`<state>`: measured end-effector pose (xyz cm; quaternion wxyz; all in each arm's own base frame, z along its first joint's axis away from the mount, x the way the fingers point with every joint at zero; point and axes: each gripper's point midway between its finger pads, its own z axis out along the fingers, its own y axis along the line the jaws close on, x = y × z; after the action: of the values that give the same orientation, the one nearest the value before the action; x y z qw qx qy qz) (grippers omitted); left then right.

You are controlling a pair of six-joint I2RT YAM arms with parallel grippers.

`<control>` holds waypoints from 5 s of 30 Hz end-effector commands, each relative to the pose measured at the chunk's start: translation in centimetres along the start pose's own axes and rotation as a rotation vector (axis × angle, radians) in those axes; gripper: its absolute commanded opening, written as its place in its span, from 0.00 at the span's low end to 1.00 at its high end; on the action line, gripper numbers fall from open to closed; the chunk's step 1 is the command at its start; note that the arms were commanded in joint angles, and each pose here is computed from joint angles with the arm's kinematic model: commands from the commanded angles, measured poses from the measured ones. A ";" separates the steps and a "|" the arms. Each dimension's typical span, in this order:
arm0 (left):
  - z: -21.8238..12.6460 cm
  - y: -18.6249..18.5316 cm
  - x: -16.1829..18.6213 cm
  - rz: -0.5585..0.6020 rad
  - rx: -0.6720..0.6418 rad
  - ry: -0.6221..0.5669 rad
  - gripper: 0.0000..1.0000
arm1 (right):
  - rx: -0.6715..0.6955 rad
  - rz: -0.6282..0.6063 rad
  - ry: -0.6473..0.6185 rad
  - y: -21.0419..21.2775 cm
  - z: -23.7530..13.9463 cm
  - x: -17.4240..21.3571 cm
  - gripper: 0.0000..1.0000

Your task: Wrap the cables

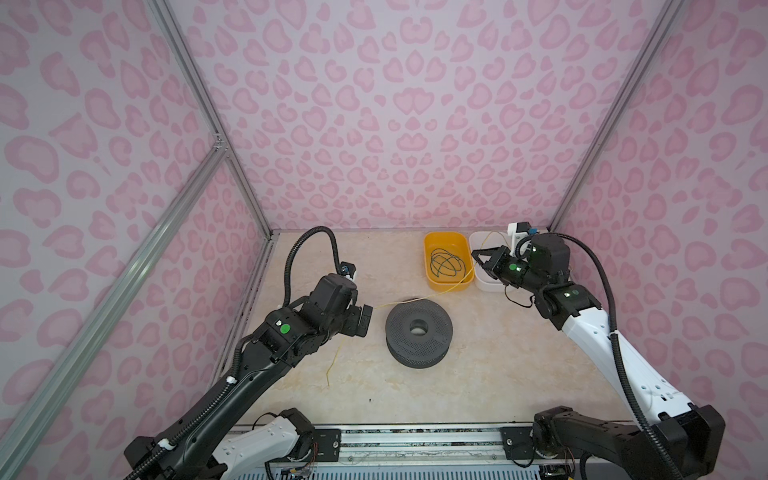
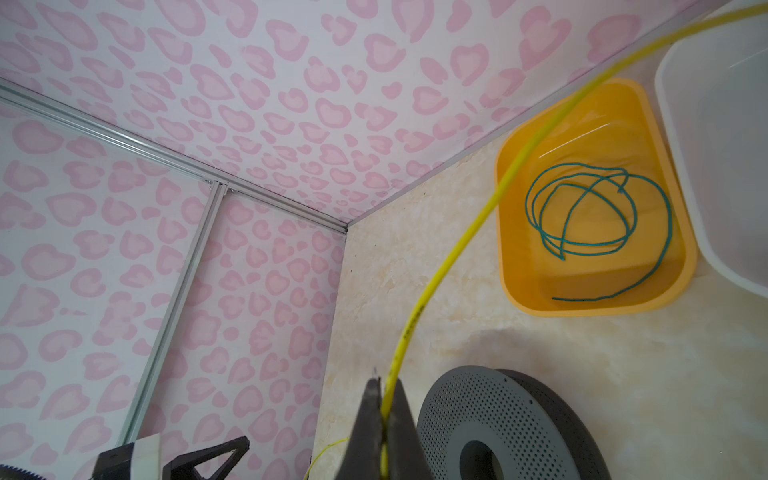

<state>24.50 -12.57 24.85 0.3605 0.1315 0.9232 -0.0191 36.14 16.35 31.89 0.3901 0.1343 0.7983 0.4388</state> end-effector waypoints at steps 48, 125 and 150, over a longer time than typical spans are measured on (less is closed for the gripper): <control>2.9 -7.2 1.4 -0.056 0.371 0.155 0.04 | 0.093 0.072 -0.144 -4.3 -6.6 -4.9 0.03; -0.2 -17.8 -6.8 0.191 0.657 -0.097 0.48 | -0.252 0.319 0.007 8.1 3.9 6.0 0.00; 2.3 -16.4 -1.7 0.207 0.656 -0.046 0.04 | -0.194 0.326 0.025 6.1 2.2 5.4 0.00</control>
<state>22.43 -29.33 22.60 0.2985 0.3441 0.8431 -0.2856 33.47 24.28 33.03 0.3078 0.2284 0.7220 0.5760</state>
